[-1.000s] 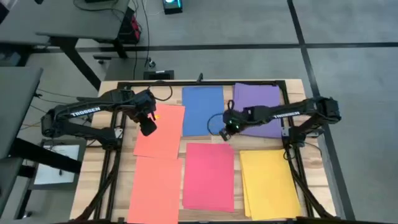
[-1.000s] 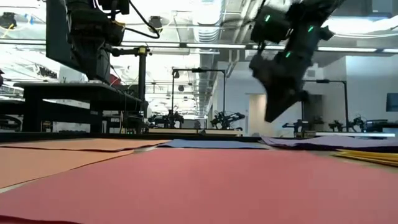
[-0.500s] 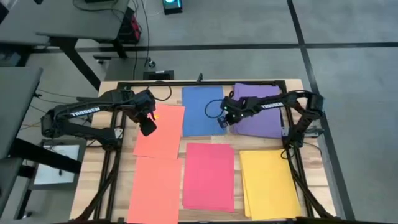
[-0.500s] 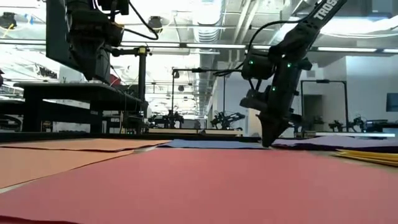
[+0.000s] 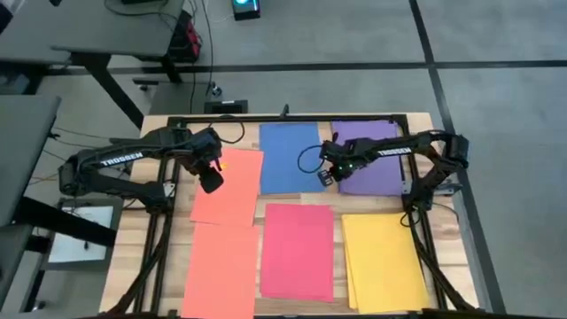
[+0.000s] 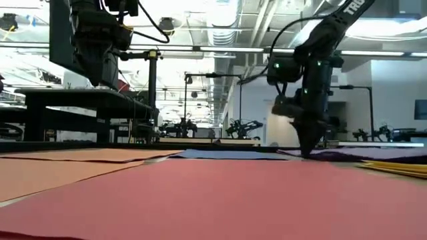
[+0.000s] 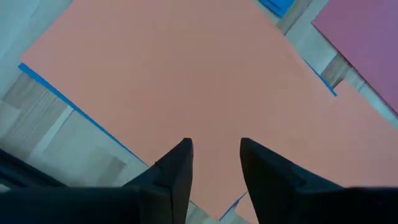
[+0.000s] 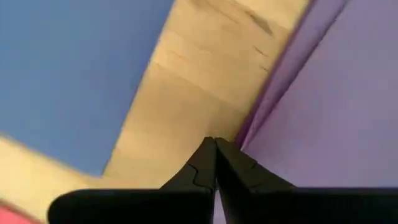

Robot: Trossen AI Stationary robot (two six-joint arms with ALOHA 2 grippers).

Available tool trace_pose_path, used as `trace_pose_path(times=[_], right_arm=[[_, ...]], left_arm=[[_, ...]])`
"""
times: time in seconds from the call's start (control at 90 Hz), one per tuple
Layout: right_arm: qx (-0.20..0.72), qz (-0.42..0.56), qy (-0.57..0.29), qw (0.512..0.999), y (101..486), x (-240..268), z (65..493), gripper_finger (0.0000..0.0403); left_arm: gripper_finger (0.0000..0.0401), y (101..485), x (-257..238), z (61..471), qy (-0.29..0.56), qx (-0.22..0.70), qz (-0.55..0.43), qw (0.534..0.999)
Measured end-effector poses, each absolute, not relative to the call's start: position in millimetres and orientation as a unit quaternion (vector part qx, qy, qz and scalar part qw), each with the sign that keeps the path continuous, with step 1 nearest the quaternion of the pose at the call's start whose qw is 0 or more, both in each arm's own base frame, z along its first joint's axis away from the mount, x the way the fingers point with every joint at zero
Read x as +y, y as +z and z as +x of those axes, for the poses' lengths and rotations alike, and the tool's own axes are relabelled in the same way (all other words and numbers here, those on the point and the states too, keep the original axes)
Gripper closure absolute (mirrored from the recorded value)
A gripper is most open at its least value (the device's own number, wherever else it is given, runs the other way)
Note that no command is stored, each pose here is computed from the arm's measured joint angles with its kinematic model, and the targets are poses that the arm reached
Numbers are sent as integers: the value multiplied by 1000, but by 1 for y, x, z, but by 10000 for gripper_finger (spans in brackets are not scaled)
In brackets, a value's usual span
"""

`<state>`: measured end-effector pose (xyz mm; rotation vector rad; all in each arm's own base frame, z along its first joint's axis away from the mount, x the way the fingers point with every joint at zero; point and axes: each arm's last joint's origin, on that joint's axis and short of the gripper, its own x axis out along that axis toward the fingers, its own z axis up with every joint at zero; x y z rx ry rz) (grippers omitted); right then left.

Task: Organize paper
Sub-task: Stack the orange paper on the bottom left light orange papers

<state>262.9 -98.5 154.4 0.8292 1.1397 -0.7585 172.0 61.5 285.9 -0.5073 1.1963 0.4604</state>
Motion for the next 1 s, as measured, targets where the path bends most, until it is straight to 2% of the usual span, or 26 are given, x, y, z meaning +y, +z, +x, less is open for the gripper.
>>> trace_pose_path(times=[0.167,0.256,0.356,0.456,0.567,0.756,0.889,1.0], right_arm=[[444,390,-298,750,195,-92,279,403],[379,433,-272,771,217,-83,293,403],[299,496,-198,791,231,-68,315,401],[249,532,-134,798,230,-48,339,387],[246,531,-91,806,211,-23,360,350],[287,558,-90,773,173,-2,394,287],[280,552,-69,782,179,0,430,266],[329,539,-100,769,175,0,452,265]], left_arm=[[283,287,61,171,214,548,-237,773],[283,288,59,170,212,547,-236,775],[283,288,57,171,205,550,-229,777],[283,287,54,173,185,550,-231,781],[283,277,48,177,145,547,-257,784],[283,254,42,176,151,565,-259,768],[283,231,41,177,144,560,-266,771],[283,210,40,175,128,561,-277,770]])
